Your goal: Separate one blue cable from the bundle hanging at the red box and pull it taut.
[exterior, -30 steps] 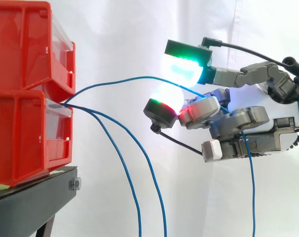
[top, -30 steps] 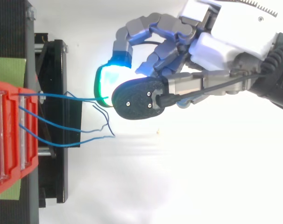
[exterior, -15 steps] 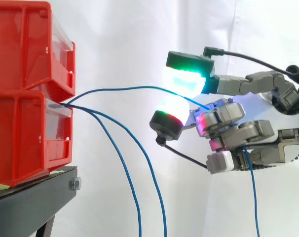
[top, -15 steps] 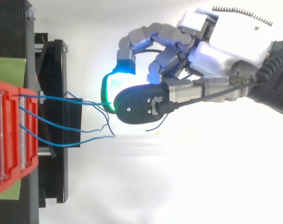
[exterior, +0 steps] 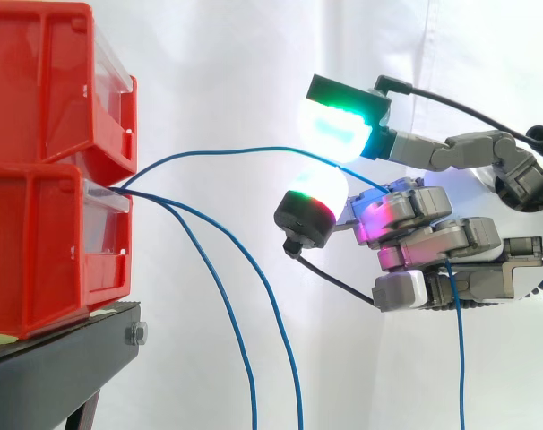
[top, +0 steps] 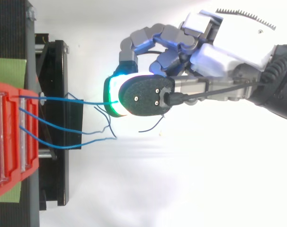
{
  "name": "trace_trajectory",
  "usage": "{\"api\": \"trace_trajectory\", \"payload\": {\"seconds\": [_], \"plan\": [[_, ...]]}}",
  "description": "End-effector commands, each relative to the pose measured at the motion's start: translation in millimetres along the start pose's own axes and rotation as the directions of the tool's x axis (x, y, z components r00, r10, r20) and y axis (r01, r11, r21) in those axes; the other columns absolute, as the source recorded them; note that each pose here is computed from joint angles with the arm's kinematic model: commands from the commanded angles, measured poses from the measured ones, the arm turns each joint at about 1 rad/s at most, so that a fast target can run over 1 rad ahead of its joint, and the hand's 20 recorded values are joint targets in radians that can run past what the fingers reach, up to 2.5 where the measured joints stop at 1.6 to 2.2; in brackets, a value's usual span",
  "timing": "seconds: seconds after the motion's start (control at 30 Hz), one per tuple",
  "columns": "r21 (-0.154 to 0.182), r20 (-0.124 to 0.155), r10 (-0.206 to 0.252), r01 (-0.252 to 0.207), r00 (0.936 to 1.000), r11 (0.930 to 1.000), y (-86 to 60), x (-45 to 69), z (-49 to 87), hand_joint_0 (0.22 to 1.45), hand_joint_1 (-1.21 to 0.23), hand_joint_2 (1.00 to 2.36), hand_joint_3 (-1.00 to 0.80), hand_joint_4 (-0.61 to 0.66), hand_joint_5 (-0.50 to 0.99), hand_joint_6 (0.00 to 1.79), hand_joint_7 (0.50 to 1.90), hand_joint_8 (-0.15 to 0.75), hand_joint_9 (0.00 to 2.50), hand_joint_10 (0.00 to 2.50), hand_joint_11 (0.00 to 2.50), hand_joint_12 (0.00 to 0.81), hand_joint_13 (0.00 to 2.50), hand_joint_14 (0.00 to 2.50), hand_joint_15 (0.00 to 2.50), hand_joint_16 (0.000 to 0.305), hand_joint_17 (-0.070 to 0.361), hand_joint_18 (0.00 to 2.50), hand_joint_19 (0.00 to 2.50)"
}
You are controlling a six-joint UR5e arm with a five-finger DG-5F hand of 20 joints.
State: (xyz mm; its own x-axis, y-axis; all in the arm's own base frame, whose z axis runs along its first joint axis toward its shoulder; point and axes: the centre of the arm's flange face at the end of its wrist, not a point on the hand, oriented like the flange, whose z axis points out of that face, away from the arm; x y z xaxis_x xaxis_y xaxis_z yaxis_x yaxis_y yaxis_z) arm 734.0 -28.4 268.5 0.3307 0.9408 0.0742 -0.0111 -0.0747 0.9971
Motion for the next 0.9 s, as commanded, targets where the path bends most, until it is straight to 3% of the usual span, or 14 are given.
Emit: {"api": "trace_trajectory", "payload": {"seconds": [0.0, 0.23, 0.4, 0.67, 0.73, 0.87], "plan": [[-0.001, 0.000, -0.001, 0.001, 1.0000, 1.0000, 0.4, -0.2, 0.3, 0.53, -0.65, 1.00, -0.50, 0.25, -0.25, 0.91, 1.16, 0.330, 1.01, 1.34, 1.59, 0.301, 1.35, 2.12, 1.01, 0.039, 0.088, 1.22, 0.99], [0.000, 0.001, -0.008, 0.008, 1.0000, 1.0000, -0.5, 2.3, -0.9, 0.52, -0.77, 1.00, -0.50, 0.25, -0.25, 0.91, 1.13, 0.343, 1.00, 1.44, 1.54, 0.304, 1.36, 2.15, 1.01, 0.040, 0.090, 1.25, 0.99], [-0.001, 0.000, -0.013, 0.013, 0.9999, 0.9999, 0.1, 3.4, -1.0, 0.64, -0.63, 1.00, -0.50, 0.23, -0.25, 0.91, 1.17, 0.320, 1.02, 1.42, 1.59, 0.293, 1.34, 2.16, 1.03, 0.035, 0.078, 1.22, 1.04], [-0.002, 0.005, -0.013, 0.013, 0.9999, 0.9999, 0.1, 3.9, -1.3, 0.60, -0.57, 1.00, -0.50, 0.23, -0.25, 0.91, 1.17, 0.322, 1.03, 1.41, 1.61, 0.286, 1.34, 2.19, 1.01, 0.035, 0.078, 1.21, 1.05], [-0.002, 0.005, -0.013, 0.013, 0.9999, 0.9999, 0.1, 3.9, -1.3, 0.64, -0.52, 1.00, -0.50, 0.23, -0.24, 0.91, 1.19, 0.316, 1.05, 1.40, 1.62, 0.286, 1.34, 2.18, 1.02, 0.034, 0.077, 1.21, 1.05], [-0.002, 0.005, -0.013, 0.013, 0.9999, 0.9999, 0.1, 3.9, -1.3, 0.66, -0.59, 1.02, -0.30, 0.20, -0.24, 0.92, 1.24, 0.323, 1.06, 1.40, 1.63, 0.293, 1.34, 2.17, 1.02, 0.035, 0.078, 1.22, 1.05]]}}
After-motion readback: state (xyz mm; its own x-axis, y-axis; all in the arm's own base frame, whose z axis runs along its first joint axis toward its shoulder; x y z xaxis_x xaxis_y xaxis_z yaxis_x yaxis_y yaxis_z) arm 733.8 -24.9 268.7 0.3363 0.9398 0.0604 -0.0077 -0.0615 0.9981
